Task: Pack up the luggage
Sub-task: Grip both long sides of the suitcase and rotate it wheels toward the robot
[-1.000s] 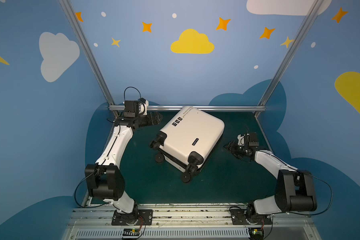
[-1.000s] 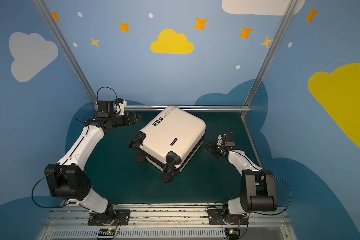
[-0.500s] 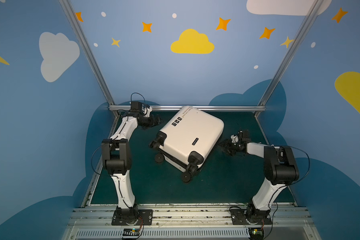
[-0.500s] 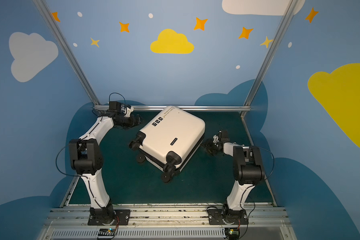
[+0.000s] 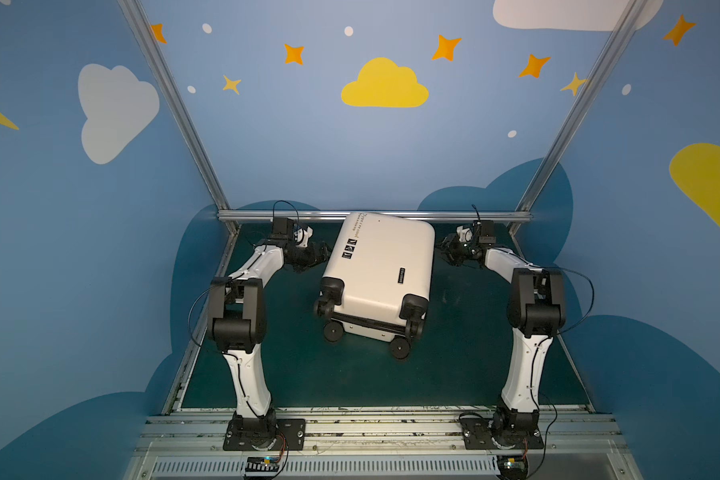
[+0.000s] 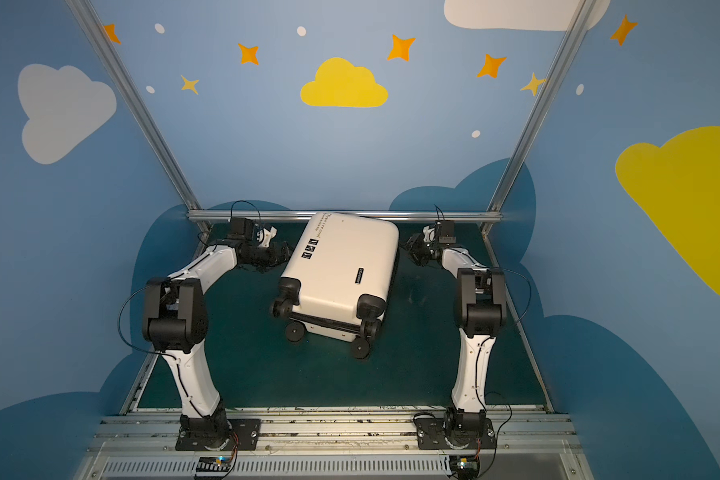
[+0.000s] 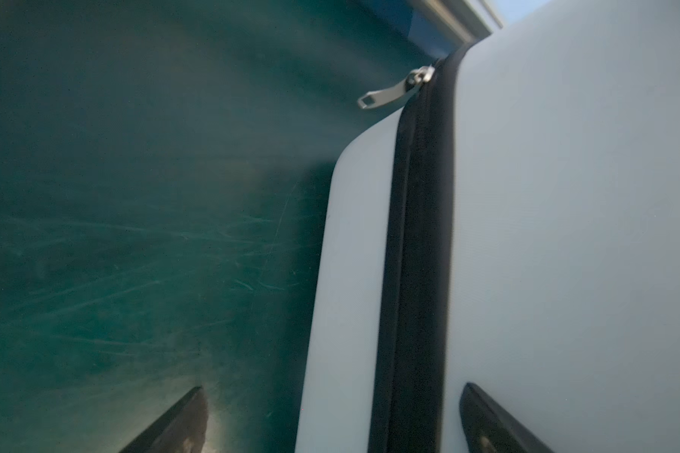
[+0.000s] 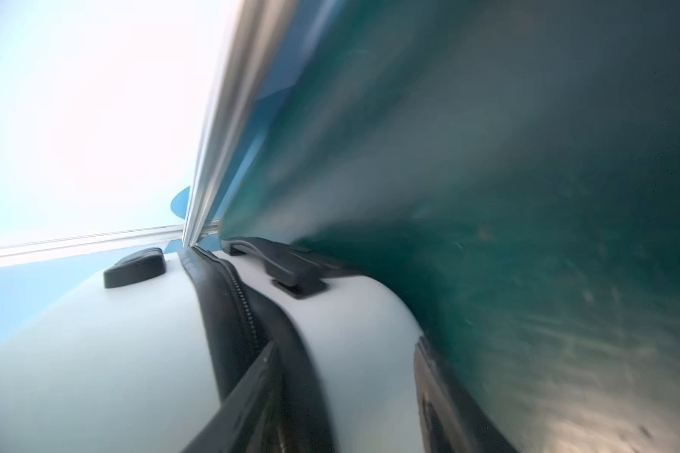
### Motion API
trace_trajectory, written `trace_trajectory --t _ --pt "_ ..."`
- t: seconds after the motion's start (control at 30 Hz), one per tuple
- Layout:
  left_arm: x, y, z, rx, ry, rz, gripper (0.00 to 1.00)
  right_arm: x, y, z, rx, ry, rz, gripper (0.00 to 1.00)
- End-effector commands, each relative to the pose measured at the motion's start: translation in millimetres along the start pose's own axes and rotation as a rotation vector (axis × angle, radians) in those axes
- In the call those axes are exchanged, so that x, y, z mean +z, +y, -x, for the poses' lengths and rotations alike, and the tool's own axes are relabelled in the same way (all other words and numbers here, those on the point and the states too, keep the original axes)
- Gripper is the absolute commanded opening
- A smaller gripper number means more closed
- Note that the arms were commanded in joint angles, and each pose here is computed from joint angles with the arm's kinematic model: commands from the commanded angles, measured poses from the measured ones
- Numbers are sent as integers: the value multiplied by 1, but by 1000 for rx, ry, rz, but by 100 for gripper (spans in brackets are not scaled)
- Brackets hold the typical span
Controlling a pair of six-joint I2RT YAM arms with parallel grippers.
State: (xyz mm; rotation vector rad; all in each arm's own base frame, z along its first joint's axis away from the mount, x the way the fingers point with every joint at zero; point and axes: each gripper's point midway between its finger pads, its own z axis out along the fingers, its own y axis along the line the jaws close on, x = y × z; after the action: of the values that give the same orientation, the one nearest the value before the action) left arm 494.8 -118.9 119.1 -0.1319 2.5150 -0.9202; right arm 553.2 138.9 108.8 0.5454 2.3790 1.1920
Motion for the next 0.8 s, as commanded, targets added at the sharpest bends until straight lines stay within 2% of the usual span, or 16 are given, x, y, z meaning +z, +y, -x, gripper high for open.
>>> trace_trajectory --t 0.0,0.17,0.43,0.57,0.77 --pt "2 -54 -7 53 9 -127 99 -16 23 -11 -28 47 39 54" --pt "0 -53 8 6 -48 -137 99 -65 15 -9 -23 -33 5 58" --pt "-6 -42 -8 -32 -102 -109 99 -123 -6 -64 -65 -64 -106 59" --pt "-8 -36 -30 -55 -92 -117 99 -125 -28 -94 -35 -49 -117 58" --pt "-14 -32 -66 -62 -88 -121 99 -103 -46 -124 -17 22 -116 50"
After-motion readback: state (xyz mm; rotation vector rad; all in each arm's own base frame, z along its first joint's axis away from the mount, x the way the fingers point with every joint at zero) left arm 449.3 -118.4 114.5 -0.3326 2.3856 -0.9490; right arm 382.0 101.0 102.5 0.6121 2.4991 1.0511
